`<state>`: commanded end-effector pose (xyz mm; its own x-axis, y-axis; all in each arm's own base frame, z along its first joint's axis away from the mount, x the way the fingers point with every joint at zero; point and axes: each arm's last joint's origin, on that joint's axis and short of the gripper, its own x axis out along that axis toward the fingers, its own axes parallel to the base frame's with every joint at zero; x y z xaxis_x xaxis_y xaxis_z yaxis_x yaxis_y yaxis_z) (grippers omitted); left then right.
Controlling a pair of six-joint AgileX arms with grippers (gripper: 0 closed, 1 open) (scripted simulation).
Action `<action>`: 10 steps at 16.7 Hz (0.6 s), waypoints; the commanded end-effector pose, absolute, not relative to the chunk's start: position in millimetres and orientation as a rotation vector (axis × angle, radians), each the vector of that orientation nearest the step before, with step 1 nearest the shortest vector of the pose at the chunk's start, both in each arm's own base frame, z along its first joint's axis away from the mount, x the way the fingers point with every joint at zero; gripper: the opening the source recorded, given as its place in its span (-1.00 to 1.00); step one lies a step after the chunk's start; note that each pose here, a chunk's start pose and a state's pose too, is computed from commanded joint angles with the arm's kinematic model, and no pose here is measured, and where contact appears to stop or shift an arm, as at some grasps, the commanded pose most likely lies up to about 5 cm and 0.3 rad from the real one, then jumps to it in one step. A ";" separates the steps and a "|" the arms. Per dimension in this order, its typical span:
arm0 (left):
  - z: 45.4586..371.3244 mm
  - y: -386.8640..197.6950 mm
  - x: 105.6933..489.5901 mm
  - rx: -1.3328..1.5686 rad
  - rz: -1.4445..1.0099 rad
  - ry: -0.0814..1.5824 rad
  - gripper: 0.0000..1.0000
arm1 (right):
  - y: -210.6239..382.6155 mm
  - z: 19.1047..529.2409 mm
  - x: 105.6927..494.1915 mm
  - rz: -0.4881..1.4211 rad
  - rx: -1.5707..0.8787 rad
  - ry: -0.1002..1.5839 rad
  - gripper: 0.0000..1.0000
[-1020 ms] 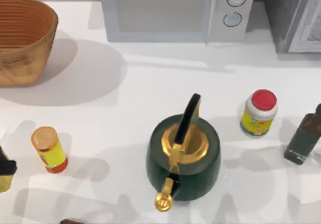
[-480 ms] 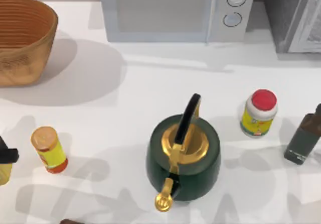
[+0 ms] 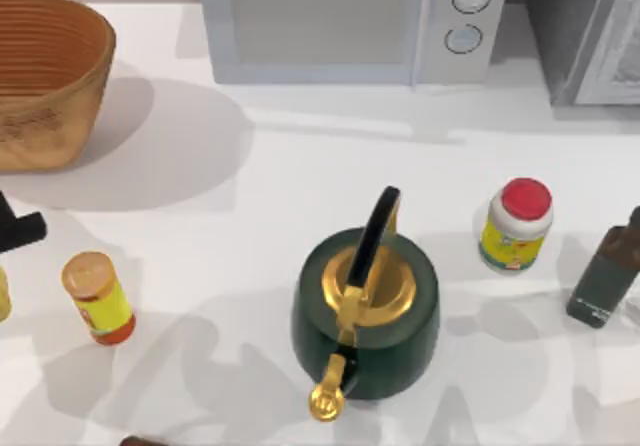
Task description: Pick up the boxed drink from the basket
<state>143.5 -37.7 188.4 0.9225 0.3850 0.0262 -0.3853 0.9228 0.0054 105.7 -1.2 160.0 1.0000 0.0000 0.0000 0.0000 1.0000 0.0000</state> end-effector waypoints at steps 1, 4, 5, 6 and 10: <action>188.7 -42.8 146.2 0.010 0.436 -0.023 -1.00 | -1.2 160.0 105.7 0.000 0.000 0.000 1.00; 187.5 -57.5 152.0 0.008 0.530 -0.016 -1.00 | -1.2 160.0 105.7 0.000 0.000 0.000 1.00; 186.9 -61.5 153.2 0.007 0.550 -0.015 -1.00 | -1.2 160.0 105.7 0.000 0.000 0.000 1.00; 186.5 -64.9 154.0 0.006 0.564 -0.014 -1.00 | -1.2 160.0 105.7 0.000 0.000 0.000 1.00; 185.9 -68.8 154.9 0.005 0.577 -0.013 -1.00 | -1.2 160.0 105.7 0.000 0.000 0.000 1.00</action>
